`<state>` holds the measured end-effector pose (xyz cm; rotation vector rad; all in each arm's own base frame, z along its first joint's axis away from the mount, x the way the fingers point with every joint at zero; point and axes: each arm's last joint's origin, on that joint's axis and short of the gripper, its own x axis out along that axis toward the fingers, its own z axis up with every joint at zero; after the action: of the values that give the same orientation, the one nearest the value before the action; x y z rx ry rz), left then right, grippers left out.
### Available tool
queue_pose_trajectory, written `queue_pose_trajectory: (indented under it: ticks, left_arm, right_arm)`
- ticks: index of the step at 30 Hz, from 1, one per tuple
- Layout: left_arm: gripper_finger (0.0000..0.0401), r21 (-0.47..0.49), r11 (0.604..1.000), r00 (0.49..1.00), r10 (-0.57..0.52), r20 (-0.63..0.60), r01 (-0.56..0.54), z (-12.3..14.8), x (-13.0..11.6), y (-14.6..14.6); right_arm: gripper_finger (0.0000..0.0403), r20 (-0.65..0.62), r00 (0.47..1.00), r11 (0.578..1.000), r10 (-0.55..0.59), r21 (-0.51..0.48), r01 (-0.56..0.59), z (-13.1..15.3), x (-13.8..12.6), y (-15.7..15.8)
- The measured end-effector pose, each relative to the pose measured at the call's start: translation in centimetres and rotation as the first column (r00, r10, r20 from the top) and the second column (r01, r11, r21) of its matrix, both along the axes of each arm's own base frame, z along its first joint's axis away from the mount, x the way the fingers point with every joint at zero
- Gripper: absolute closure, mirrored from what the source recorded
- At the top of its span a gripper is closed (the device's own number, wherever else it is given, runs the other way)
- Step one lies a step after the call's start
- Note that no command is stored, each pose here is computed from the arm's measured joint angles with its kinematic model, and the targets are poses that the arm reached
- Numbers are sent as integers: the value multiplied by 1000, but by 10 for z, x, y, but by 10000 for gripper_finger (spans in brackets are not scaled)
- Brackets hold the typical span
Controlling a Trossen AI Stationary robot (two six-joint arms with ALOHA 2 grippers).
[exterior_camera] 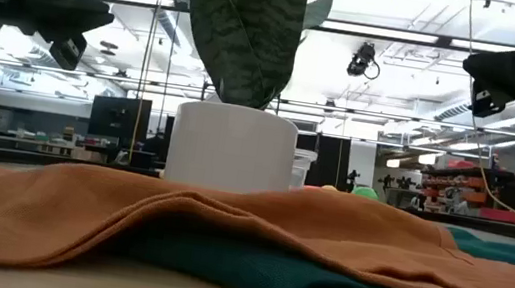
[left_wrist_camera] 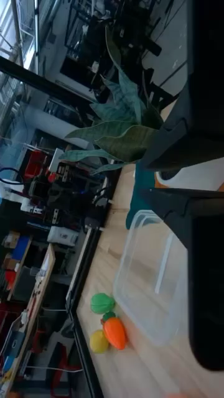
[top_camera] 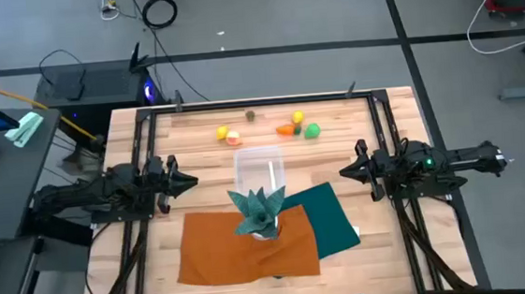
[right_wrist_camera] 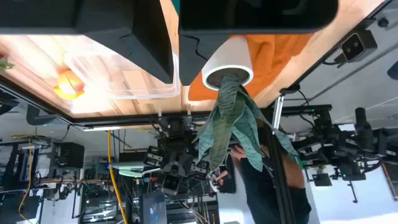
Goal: Pick and placing Produce into tupperware
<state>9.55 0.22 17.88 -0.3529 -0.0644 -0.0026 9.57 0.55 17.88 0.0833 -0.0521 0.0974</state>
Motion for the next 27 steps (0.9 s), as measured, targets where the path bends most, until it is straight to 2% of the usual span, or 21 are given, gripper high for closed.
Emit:
queue_pose_trajectory:
  ticks: [27]
  left_arm:
    - [348, 0, 1000, 1000, 0, 0, 0, 0, 0, 0]
  right_arm:
    - [403, 0, 1000, 1000, -1, 0, 1, 0, 0, 0]
